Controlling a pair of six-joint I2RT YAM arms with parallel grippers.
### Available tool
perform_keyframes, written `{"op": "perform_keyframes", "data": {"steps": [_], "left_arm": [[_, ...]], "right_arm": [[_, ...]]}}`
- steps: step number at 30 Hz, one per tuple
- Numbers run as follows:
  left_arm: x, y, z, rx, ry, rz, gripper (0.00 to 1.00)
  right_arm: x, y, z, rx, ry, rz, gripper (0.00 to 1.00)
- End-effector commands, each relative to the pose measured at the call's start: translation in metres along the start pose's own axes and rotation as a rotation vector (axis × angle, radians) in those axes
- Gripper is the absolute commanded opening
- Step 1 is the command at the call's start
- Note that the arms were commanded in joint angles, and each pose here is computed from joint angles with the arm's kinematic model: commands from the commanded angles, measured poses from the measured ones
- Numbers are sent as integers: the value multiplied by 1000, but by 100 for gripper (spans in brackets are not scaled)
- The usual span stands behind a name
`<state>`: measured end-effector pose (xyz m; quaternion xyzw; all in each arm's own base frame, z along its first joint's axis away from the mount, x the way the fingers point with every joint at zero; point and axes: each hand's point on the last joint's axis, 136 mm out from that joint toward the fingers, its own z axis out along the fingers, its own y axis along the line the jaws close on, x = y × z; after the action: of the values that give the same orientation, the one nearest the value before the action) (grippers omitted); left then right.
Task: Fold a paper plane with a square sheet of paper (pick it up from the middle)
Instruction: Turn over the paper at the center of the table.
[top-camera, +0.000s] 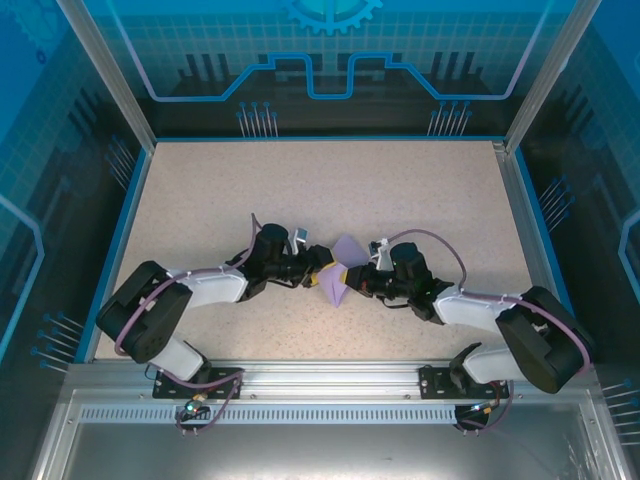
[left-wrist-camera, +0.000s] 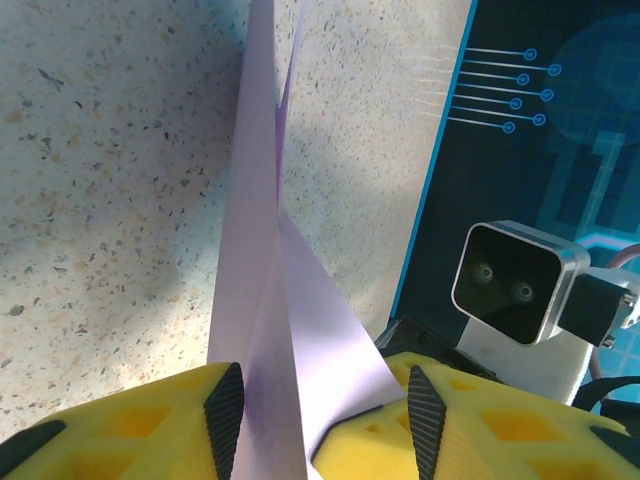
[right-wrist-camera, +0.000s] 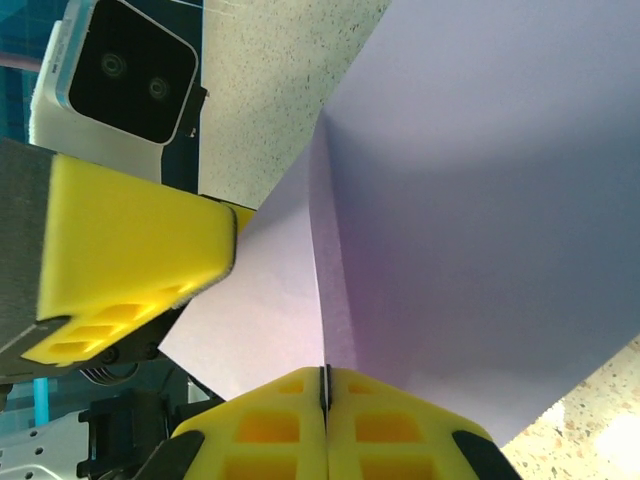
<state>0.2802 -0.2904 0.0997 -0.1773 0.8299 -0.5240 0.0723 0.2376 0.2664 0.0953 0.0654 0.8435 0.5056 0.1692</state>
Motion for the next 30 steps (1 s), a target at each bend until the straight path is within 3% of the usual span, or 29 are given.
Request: {"op": "perform_keyframes", "data": {"steps": [1, 16, 30], "left_arm": [[3, -11, 7, 32, 37, 52, 48], [1, -9, 16, 29, 60, 72, 30], [3, -7, 22, 21, 87, 75, 23]], "right_arm": [[0, 1, 3, -19, -4, 2, 5], [0, -10, -2, 2, -13, 22, 5], [-5, -23, -10, 34, -28, 34, 7]]}}
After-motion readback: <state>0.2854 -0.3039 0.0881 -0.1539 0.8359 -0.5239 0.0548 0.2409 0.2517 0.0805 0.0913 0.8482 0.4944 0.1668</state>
